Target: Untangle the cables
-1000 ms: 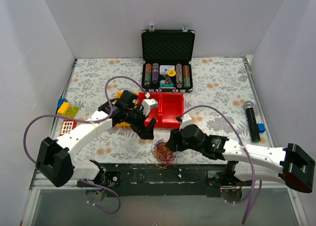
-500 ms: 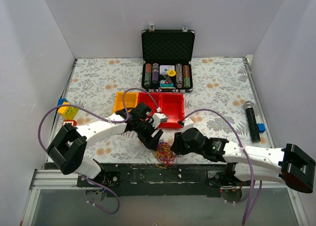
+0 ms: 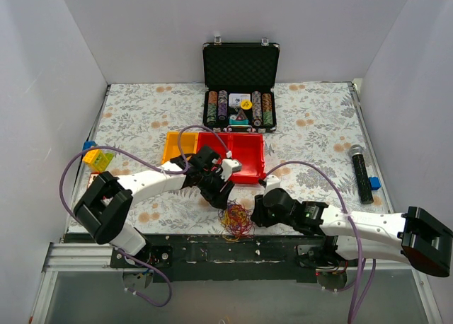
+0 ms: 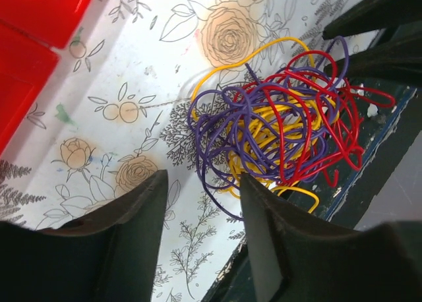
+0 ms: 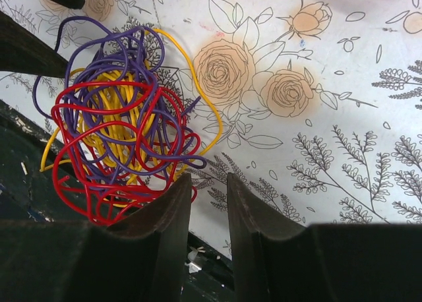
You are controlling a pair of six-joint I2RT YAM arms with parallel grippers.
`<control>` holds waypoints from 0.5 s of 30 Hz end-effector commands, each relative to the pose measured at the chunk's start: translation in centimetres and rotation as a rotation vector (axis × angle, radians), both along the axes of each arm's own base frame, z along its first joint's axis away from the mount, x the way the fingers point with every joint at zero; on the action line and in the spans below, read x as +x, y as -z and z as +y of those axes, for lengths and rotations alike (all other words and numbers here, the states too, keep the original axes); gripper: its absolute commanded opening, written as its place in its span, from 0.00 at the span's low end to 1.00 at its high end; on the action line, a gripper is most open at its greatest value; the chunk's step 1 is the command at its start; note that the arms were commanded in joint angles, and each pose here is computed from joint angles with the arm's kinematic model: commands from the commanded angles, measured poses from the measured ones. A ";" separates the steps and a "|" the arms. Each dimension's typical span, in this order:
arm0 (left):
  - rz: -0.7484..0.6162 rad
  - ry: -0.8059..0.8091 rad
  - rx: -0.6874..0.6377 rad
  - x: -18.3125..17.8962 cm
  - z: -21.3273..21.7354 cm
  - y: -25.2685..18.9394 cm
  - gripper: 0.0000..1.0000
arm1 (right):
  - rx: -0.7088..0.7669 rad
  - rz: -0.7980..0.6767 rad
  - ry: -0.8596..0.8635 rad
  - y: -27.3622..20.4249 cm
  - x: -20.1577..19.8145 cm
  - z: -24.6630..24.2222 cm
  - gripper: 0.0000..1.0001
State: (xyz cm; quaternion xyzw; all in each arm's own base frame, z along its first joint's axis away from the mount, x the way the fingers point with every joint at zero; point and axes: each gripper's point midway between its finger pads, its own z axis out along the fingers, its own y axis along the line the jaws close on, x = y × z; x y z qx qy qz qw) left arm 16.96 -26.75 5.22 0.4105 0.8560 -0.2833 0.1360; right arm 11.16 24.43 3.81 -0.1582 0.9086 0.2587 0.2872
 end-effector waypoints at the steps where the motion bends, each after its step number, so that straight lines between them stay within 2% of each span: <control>1: 0.051 0.040 -0.056 -0.5 -1.5 -0.4 0.38 | 0.026 -0.024 0.026 -0.7 0.4 0.2 0.36; 5: 0.086 0.088 -0.059 -1.3 -1.4 0.3 0.24 | 0.029 -0.029 0.031 -1.0 0.5 0.1 0.36; 9: 0.052 0.086 -0.061 -0.9 -1.4 -0.7 0.00 | 0.032 -0.037 0.042 -1.3 0.6 -0.3 0.35; 15: -0.007 0.077 -0.114 -0.3 -1.9 -6.0 0.00 | 0.028 -0.084 0.059 -2.6 1.3 -0.8 0.34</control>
